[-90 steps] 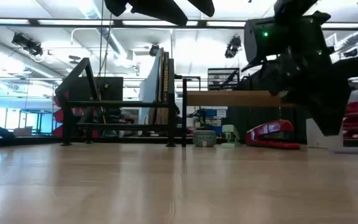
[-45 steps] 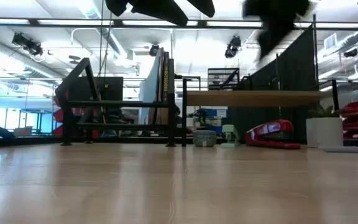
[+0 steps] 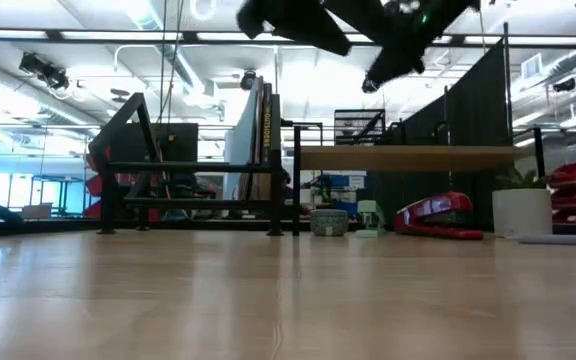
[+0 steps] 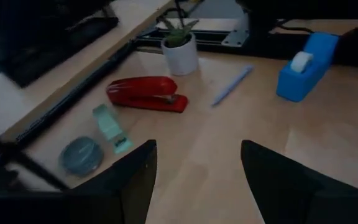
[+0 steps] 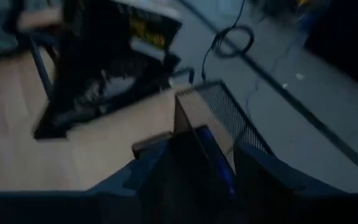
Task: Stock shelves
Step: Remove the red stapler from under the shelf
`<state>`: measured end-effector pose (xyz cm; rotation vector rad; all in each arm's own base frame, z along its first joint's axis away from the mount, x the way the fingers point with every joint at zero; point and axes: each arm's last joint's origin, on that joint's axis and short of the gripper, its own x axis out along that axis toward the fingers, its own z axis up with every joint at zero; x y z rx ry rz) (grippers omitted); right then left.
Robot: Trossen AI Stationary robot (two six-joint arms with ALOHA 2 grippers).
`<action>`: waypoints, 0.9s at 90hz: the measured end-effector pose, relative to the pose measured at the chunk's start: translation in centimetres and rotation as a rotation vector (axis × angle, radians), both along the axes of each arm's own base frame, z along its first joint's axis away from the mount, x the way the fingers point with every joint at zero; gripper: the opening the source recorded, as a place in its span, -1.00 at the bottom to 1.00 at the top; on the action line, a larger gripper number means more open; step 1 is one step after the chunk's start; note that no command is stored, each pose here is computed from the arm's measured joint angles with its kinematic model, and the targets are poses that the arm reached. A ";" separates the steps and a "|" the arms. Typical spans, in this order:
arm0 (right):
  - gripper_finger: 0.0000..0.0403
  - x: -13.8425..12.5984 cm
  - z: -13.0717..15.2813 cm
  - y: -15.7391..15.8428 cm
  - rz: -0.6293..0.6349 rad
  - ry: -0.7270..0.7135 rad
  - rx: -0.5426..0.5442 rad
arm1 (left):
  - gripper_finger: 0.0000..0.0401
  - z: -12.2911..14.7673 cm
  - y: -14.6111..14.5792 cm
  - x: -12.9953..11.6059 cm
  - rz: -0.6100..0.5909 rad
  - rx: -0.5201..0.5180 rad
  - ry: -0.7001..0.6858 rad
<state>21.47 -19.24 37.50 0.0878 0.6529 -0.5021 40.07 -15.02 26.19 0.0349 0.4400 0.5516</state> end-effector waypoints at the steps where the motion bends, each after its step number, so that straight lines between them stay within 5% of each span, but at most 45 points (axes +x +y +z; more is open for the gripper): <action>1: -0.20 0.1 -0.1 -0.1 0.006 0.007 -0.002 | 0.06 0.0 0.0 0.0 -0.004 -0.001 0.003; 22: -0.16 0.8 -1.3 -0.6 0.066 0.102 -0.040 | 0.06 -0.2 0.1 0.0 -0.056 0.012 0.054; 46: -0.27 -0.9 0.5 0.2 -0.091 0.116 -0.140 | 0.06 -0.2 -0.5 -0.2 -0.072 0.009 0.052; 54: -0.30 -1.9 0.6 1.1 -0.128 0.124 -0.060 | 0.06 -0.2 -0.5 -0.2 -0.071 0.011 0.057; 66: -0.33 -2.5 0.1 4.1 0.011 0.100 0.192 | 0.06 -0.4 -0.4 -0.4 -0.069 0.023 0.086; 81: -0.38 -2.0 -4.0 9.6 0.042 0.245 0.396 | 0.06 -1.3 -0.3 -1.5 0.000 0.052 0.168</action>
